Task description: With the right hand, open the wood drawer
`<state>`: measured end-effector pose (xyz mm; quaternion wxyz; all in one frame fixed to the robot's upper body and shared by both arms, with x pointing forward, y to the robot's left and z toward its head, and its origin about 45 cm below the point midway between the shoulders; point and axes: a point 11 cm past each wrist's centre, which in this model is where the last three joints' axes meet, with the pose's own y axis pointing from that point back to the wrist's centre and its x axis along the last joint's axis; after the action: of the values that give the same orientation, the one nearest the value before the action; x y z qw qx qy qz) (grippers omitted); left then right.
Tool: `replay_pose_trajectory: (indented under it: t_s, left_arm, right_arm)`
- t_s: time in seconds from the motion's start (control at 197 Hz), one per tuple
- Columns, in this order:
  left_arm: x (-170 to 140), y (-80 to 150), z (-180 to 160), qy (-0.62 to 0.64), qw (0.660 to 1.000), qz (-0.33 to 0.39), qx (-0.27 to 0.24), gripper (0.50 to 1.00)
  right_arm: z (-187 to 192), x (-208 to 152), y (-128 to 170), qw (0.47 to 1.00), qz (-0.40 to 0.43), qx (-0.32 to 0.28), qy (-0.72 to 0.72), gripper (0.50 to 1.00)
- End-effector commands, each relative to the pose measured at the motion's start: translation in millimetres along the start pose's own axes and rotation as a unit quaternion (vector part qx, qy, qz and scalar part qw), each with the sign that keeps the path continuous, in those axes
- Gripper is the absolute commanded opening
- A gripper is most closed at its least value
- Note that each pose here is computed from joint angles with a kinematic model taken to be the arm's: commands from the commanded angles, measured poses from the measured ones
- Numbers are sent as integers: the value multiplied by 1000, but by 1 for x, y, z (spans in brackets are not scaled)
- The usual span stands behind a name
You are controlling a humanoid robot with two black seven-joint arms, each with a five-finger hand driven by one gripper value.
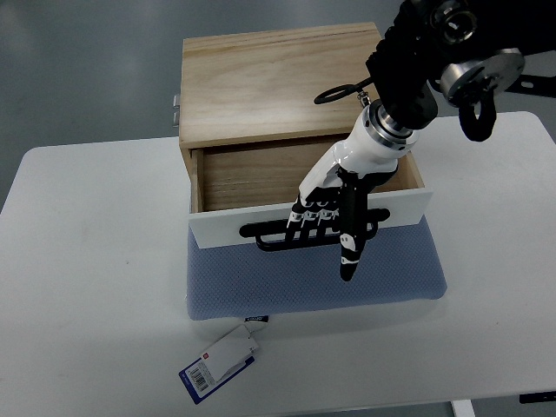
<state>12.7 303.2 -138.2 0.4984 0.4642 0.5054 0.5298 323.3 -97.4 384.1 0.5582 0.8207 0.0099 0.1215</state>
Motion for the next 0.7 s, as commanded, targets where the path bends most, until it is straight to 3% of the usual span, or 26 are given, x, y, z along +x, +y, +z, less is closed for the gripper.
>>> replay_pose_trajectory:
  t_s: [0.0,0.198,0.375,0.487,0.492,0.533,0.588,0.593,0.654,0.659,0.695]
  left_arm:
    - [0,0,0,0,1000,0,0,1000]
    - [0,0,0,-2,1000,0,1,1000]
    - [0,0,0,-3,1000,0,1,1000]
    - [0,0,0,-3,1000,0,1,1000]
    - [-1,0,0,-3,1000,-1,1,1000]
    - [-1,0,-1,-3,1000,-1,1,1000]
    - [-1,0,-1,-3,1000,-1,1,1000]
    - [-1,0,-1,-3,1000,-2,1,1000]
    - [-1,0,-1,-3,1000,-2,1,1000]
    - [-1,0,-1,-3,1000,-2,1,1000]
    - [-1,0,-1,-3,1000,-2,1,1000]
  right_arm:
    - [-7,5,15,1000,20,14,3,944]
    - [-23,31,75,992,103,73,-1,944]
    - [-3,78,141,966,210,140,-64,944]
    - [20,97,154,950,241,171,-105,944]
    - [39,112,168,930,268,208,-140,944]
    - [56,123,178,911,293,237,-170,944]
    - [56,123,178,911,293,237,-170,944]
    - [83,135,183,883,321,268,-215,944]
    - [89,138,184,875,326,276,-226,944]
    - [112,149,186,836,353,322,-269,944]
    - [127,155,188,804,374,357,-295,944]
